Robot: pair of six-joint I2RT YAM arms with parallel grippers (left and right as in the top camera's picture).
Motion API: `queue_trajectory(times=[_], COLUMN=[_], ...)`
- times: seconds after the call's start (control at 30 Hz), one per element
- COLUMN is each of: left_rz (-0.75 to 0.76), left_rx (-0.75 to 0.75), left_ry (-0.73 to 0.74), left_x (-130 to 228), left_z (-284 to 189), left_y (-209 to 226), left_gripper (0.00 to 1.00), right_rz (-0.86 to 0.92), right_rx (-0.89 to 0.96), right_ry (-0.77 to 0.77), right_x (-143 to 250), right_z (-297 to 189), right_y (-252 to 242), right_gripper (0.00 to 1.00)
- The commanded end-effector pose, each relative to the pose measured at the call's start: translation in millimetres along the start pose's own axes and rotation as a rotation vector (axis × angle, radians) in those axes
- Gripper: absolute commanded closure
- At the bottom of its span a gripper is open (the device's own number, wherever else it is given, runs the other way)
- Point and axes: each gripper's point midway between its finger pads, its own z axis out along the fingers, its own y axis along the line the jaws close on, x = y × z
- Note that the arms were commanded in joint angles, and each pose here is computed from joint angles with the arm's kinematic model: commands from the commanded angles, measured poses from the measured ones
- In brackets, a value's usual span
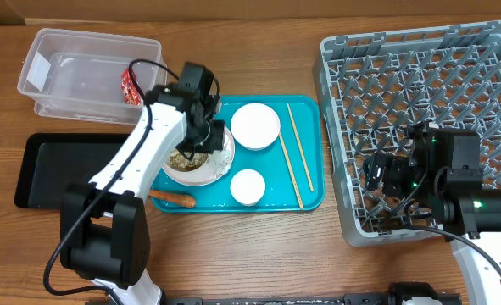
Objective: Sort waste into correct bins and load items into the dishwasher
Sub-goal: 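Grasp the crumpled tissue on the plate with the left gripper, then drop the tissue into the clear bin with the left gripper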
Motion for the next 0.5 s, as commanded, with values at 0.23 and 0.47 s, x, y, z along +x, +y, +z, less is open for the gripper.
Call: queue_trajectory(times=[0.23,0.47], left_rz=[-0.03,-0.145], left_rx=[-0.16,-0.214], left_ry=[-0.325,-0.503], left_x=[-69,-109], left_z=[-106,-139], left_y=[28,80], left_gripper=[0.96,0.96], right_rz=[-0.005,-0.005], right_rx=[-0.013,-0.013], right_ry=[-0.029,-0.03], right_x=[-9,-9], right_z=[-7,-7], right_y=[5,5], right_gripper=[0.0,0.0])
